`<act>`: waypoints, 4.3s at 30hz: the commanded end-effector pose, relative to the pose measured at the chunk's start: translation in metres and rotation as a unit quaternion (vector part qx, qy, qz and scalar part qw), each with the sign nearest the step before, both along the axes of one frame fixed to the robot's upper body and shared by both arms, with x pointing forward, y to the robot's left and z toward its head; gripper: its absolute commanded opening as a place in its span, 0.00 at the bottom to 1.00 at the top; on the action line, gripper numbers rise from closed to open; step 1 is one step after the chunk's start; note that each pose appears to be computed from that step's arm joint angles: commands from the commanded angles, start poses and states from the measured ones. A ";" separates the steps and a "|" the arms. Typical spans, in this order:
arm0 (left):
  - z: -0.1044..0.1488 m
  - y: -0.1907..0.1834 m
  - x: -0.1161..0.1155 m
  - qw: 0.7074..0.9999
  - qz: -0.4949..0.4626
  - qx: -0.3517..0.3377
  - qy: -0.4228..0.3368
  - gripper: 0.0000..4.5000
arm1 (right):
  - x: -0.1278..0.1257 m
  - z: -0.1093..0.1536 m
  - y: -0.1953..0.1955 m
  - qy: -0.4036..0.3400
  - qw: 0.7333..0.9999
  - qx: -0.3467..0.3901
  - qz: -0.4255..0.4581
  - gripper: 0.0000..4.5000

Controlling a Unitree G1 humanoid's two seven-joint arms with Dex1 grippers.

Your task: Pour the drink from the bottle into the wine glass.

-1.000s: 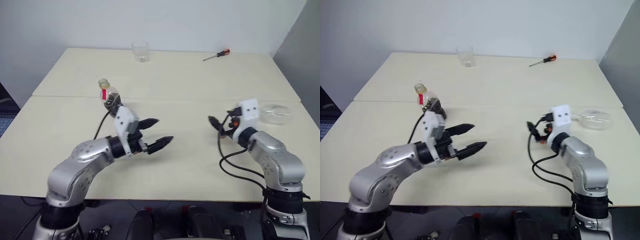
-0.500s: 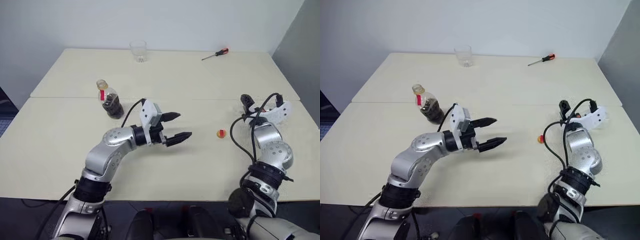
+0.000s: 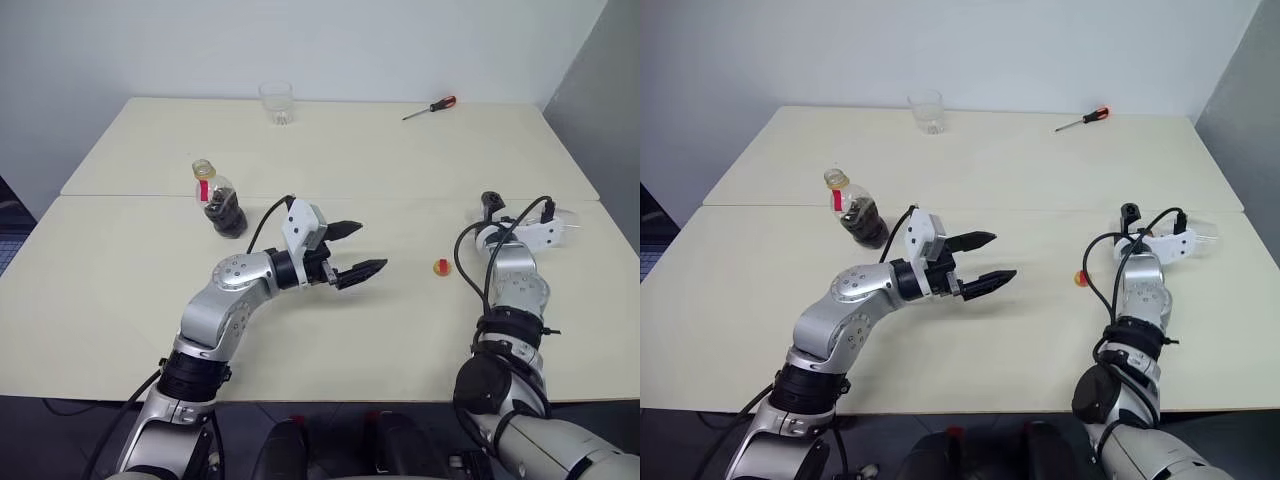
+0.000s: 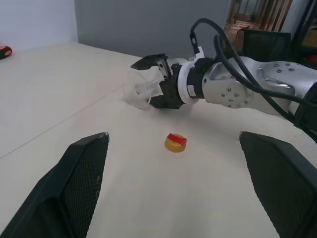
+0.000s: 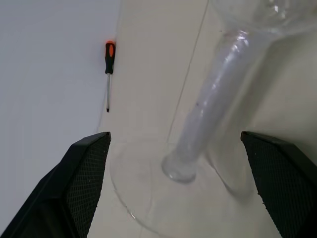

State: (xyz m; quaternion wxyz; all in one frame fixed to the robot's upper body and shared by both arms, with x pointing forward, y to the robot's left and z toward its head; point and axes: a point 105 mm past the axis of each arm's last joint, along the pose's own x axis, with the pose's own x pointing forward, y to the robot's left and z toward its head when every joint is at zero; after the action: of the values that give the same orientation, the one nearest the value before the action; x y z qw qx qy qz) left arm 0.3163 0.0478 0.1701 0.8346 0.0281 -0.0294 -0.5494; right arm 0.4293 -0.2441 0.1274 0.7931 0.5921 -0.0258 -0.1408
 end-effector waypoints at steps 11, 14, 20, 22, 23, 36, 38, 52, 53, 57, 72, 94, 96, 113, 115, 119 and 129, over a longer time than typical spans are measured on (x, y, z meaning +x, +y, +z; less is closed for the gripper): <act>0.013 -0.002 0.001 1.000 0.001 -0.006 -0.025 1.00 | 0.015 0.003 -0.025 0.005 0.997 0.002 -0.080 1.00; 0.014 -0.001 0.001 1.000 0.002 -0.006 -0.026 1.00 | 0.011 -0.005 -0.032 0.021 0.995 -0.002 -0.099 0.92; 0.014 -0.002 0.000 1.000 0.002 -0.006 -0.025 1.00 | 0.003 -0.016 -0.045 0.043 0.992 -0.008 -0.118 0.72; 0.015 -0.002 -0.001 1.000 0.002 -0.006 -0.025 1.00 | 0.001 -0.018 -0.049 0.047 0.992 -0.013 -0.118 0.72; 0.015 -0.002 -0.001 1.000 0.002 -0.006 -0.025 1.00 | 0.000 -0.019 -0.050 0.049 0.992 -0.015 -0.118 0.72; 0.017 -0.005 0.002 1.000 -0.001 -0.007 -0.027 1.00 | 0.000 -0.024 -0.047 0.059 0.994 -0.022 -0.094 0.67; 0.017 -0.005 0.003 1.000 -0.001 -0.006 -0.027 1.00 | 0.002 -0.024 -0.041 0.056 0.995 -0.022 -0.084 0.60; 0.018 0.003 -0.001 1.000 0.005 -0.003 -0.027 1.00 | 0.029 0.027 0.014 0.000 0.996 -0.092 0.004 0.06; 0.017 0.006 -0.004 1.000 0.005 -0.004 -0.021 1.00 | 0.034 0.045 0.035 -0.027 0.991 -0.131 0.032 0.06; 0.011 0.022 -0.019 1.000 0.011 -0.001 0.018 1.00 | 0.035 0.088 0.116 -0.119 0.942 -0.287 0.126 0.06; 0.025 0.104 -0.028 0.967 0.252 -0.021 -0.014 1.00 | -0.025 0.072 0.285 -0.329 0.737 -0.523 0.276 0.06; 0.030 0.110 -0.023 0.953 0.298 -0.035 -0.037 1.00 | -0.026 -0.029 0.272 -0.203 0.725 -0.561 0.344 0.06; 0.030 0.111 -0.022 0.954 0.296 -0.034 -0.037 1.00 | -0.025 -0.028 0.269 -0.205 0.726 -0.562 0.340 0.22; 0.029 0.106 -0.017 0.959 0.280 -0.033 -0.035 1.00 | -0.030 -0.010 0.242 -0.247 0.714 -0.571 0.322 0.58; 0.028 0.107 -0.017 0.958 0.282 -0.031 -0.034 1.00 | -0.035 -0.005 0.235 -0.257 0.709 -0.572 0.322 0.58; 0.025 0.113 -0.016 0.955 0.294 -0.026 -0.033 1.00 | -0.047 0.005 0.213 -0.262 0.698 -0.582 0.324 0.58; 0.021 0.133 -0.006 0.932 0.359 -0.034 -0.029 1.00 | -0.108 0.007 0.164 -0.244 0.635 -0.622 0.389 0.58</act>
State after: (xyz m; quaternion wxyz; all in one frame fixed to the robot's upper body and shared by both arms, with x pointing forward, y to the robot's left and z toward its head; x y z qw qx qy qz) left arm 0.3103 0.1746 0.1793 0.9723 0.0180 -0.0311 -0.2309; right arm 0.3309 -0.0848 0.1145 0.9300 -0.0719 -0.0402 0.3582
